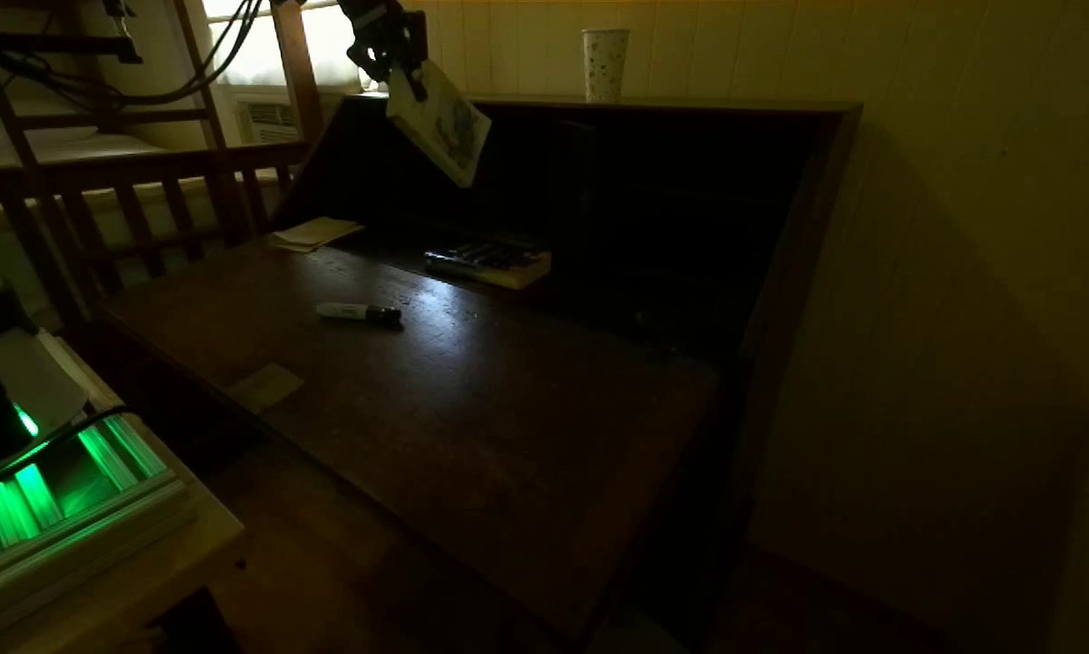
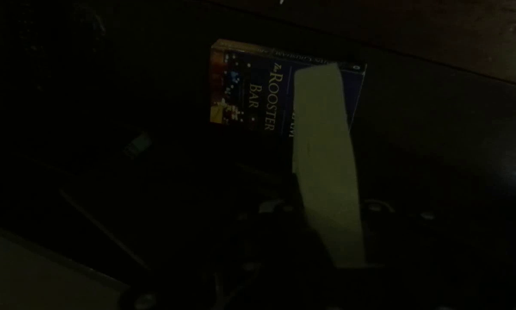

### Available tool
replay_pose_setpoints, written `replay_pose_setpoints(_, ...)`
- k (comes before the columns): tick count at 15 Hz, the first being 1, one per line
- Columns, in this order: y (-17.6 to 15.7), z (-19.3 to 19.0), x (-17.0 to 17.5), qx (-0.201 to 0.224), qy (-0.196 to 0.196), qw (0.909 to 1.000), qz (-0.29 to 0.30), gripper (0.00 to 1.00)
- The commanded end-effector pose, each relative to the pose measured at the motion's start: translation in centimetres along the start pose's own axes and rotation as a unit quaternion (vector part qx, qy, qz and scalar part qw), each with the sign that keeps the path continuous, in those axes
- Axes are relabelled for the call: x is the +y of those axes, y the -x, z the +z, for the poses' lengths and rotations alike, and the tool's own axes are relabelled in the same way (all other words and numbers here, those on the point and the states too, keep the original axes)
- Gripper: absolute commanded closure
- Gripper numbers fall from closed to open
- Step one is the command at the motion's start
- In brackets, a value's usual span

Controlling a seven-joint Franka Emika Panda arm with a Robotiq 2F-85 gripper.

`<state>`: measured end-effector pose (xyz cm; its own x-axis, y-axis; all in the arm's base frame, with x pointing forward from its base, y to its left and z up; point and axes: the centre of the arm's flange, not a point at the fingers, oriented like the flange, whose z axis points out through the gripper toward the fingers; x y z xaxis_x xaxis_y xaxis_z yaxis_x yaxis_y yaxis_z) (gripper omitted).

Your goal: Put the book on top of the dresser

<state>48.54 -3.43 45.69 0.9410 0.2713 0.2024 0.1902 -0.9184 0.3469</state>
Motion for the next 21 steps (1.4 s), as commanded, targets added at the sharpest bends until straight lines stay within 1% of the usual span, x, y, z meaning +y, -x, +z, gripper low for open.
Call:
replay_pose_setpoints(1, 0.5, -3.1, -0.4, 0.006, 0.021, 0.9998, 0.002, 0.94)
replay_pose_setpoints(3, 0.3, -4.1, -0.3, 0.010, 0.017, 0.9997, 0.017, 0.94)
replay_pose_setpoints(7, -0.1, -6.1, 0.4, 0.027, 0.028, 0.9986, 0.035, 0.94)
replay_pose_setpoints(11, -0.3, -8.6, 0.6, 0.051, 0.042, 0.9972, 0.036, 0.94)
replay_pose_setpoints(14, -0.9, -10.3, 1.2, 0.059, 0.046, 0.9969, 0.027, 0.94)
replay_pose_setpoints(16, -1.5, -11.0, 1.7, 0.060, 0.063, 0.9959, 0.021, 0.94)
replay_pose_setpoints(18, -2.3, -11.3, 2.3, 0.063, 0.088, 0.9941, 0.008, 0.94)
replay_pose_setpoints(21, -3.6, -10.8, 3.4, 0.064, 0.124, 0.9901, -0.016, 0.94)
